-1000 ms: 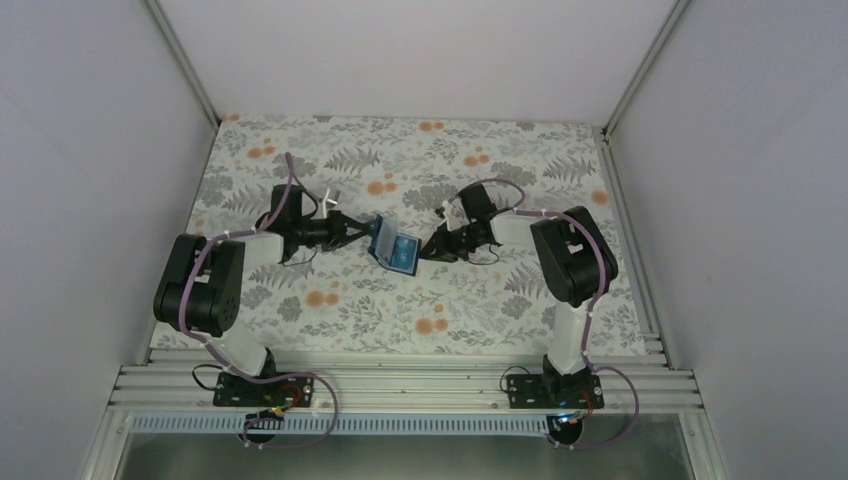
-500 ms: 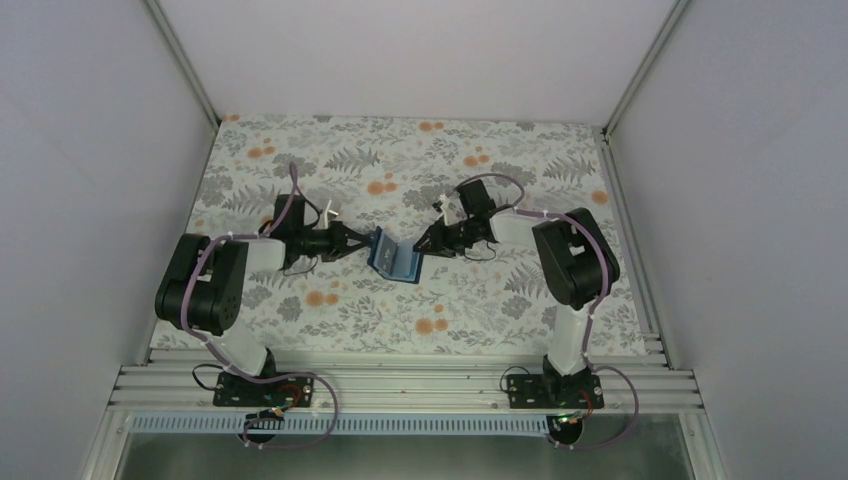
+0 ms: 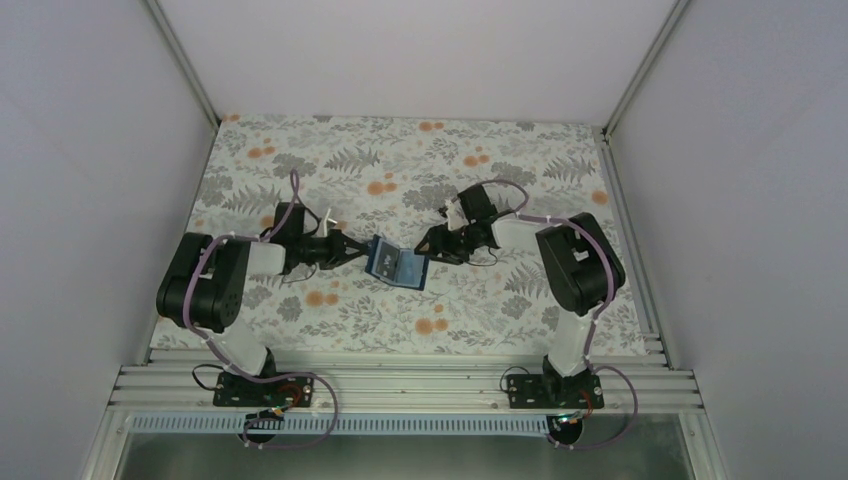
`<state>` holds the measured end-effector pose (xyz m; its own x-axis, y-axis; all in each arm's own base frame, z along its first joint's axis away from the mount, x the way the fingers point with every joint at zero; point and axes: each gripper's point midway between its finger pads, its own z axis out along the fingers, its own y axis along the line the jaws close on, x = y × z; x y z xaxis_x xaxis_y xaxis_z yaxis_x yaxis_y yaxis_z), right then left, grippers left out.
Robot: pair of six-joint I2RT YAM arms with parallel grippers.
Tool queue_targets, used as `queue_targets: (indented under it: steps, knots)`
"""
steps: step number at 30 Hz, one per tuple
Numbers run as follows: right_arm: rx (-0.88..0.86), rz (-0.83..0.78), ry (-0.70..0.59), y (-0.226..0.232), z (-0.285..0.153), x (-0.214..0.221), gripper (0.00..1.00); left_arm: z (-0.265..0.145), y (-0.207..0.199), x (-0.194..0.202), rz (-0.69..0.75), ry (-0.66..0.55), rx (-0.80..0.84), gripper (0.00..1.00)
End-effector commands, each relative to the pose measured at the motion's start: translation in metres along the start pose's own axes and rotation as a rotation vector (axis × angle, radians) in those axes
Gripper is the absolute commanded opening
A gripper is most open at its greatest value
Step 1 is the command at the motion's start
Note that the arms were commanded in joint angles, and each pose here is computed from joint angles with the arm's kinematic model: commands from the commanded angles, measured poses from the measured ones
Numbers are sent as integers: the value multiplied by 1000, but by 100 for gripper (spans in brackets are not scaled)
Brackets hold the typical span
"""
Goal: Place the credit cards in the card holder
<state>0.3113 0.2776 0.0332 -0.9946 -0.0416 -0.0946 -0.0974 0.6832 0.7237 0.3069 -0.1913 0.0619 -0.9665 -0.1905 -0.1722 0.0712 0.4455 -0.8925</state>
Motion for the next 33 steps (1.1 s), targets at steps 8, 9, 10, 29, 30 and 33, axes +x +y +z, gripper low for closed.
queue_targets:
  steps: [8,9,10,29,30,33]
  knots:
    - [-161,33,64,22,15,12,54,5,18,15,1,26,-19,4]
    - [-179,18,59,30,11,10,54,5,19,16,-3,28,-20,4]
    - [-194,9,60,36,8,9,54,5,20,16,-4,28,-20,3]
    - [-261,-104,84,104,-1,17,52,11,23,19,-29,18,-26,3]
    - [-258,-104,87,105,1,18,52,11,23,18,-32,17,-27,3]
    - [-255,-108,98,106,7,20,52,14,22,19,-36,15,-23,3]
